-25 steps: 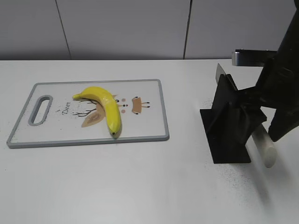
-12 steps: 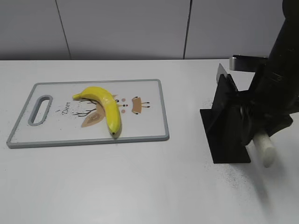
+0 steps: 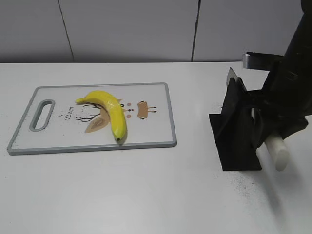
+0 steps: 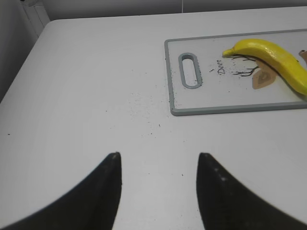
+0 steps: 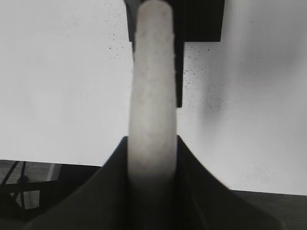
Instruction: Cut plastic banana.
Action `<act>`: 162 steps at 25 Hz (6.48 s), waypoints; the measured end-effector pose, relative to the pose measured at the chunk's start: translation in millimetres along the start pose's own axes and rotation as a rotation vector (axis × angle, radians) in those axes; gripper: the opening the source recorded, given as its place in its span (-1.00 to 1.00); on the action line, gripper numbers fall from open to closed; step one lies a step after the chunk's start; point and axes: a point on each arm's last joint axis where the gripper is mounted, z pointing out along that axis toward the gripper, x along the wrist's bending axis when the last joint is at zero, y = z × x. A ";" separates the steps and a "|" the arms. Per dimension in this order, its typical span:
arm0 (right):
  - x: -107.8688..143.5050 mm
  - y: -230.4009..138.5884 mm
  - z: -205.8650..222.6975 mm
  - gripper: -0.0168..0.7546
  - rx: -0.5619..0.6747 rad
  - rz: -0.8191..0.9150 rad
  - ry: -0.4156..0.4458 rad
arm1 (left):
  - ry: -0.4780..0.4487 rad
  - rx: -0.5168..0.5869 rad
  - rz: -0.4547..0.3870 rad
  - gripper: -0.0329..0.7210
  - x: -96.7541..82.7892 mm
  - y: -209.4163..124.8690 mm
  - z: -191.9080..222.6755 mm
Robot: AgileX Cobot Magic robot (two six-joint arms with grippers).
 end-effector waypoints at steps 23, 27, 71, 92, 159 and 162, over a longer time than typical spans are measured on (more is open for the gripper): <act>4.6 -37.8 -105.7 -0.47 -0.318 -0.240 0.054 | 0.010 -0.057 0.003 0.39 1.0 7.9 -6.2; 14.0 -23.2 -120.0 -0.47 -0.368 -0.386 0.043 | 0.009 -0.061 0.000 0.39 3.5 32.0 -9.7; 127.0 135.1 -15.8 -0.47 -0.373 -1.670 0.026 | -0.794 0.274 1.024 0.38 -89.6 205.7 328.1; 122.0 154.2 25.2 -0.47 -0.329 -1.679 0.014 | -0.816 0.357 0.999 -0.92 -99.4 160.0 389.3; 121.2 102.9 -100.5 -0.47 -0.499 -1.058 0.072 | -0.064 0.614 0.182 0.65 16.3 258.9 300.4; 116.3 104.0 -103.4 -0.47 -0.491 -0.830 0.063 | -0.087 0.599 0.059 0.65 29.7 260.9 293.7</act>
